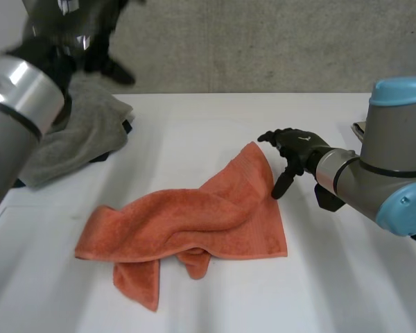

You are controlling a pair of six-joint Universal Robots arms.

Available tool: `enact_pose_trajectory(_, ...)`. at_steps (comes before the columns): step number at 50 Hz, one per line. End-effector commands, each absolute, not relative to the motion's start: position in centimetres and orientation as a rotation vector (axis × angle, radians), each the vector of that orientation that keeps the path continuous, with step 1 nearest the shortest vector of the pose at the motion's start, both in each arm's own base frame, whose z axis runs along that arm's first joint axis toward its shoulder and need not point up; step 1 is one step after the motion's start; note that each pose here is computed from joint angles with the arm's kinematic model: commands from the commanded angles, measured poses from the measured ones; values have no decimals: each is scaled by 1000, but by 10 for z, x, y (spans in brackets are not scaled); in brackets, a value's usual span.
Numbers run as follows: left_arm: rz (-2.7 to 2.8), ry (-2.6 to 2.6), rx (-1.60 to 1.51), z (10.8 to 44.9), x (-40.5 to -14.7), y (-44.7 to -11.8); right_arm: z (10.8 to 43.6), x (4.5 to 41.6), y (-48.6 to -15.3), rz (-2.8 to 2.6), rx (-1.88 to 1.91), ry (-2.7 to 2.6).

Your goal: Fold the laundry.

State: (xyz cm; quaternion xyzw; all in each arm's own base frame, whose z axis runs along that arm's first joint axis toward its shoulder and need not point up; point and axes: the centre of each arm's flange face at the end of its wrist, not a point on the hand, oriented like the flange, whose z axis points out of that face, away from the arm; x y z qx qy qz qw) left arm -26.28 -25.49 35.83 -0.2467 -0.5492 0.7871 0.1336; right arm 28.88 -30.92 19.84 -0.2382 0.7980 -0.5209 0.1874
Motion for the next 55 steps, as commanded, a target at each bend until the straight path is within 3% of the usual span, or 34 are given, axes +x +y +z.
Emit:
enact_pose_trajectory(1,2093,-2010,-732,300,-230,-268,216,306,-258,-1503,-1224,2177)
enact_pose_trajectory(8,1864,-2275,-880,257,-196,-277,194,322,-226,-1471,-1363,2144)
enact_pose_trajectory(19,1526,-2359,-1015,215,-161,-292,141,360,-227,-1625,-1419,2064)
enact_pose_trajectory(28,1298,-2333,-1087,181,-165,-291,135,358,-245,-1730,-1413,2110)
enact_pose_trajectory(37,1196,-2251,-1210,162,-207,-278,179,320,-281,-1871,-1229,2168)
enact_pose_trajectory(42,1235,-2167,-1219,172,-244,-277,192,304,-299,-1920,-1189,2166)
enact_pose_trajectory(47,1463,-2130,-1124,204,-269,-301,202,303,-319,-2018,-1181,2104)
enact_pose_trajectory(55,2114,-1842,-887,315,-296,-326,277,296,-371,-2500,-909,1826)
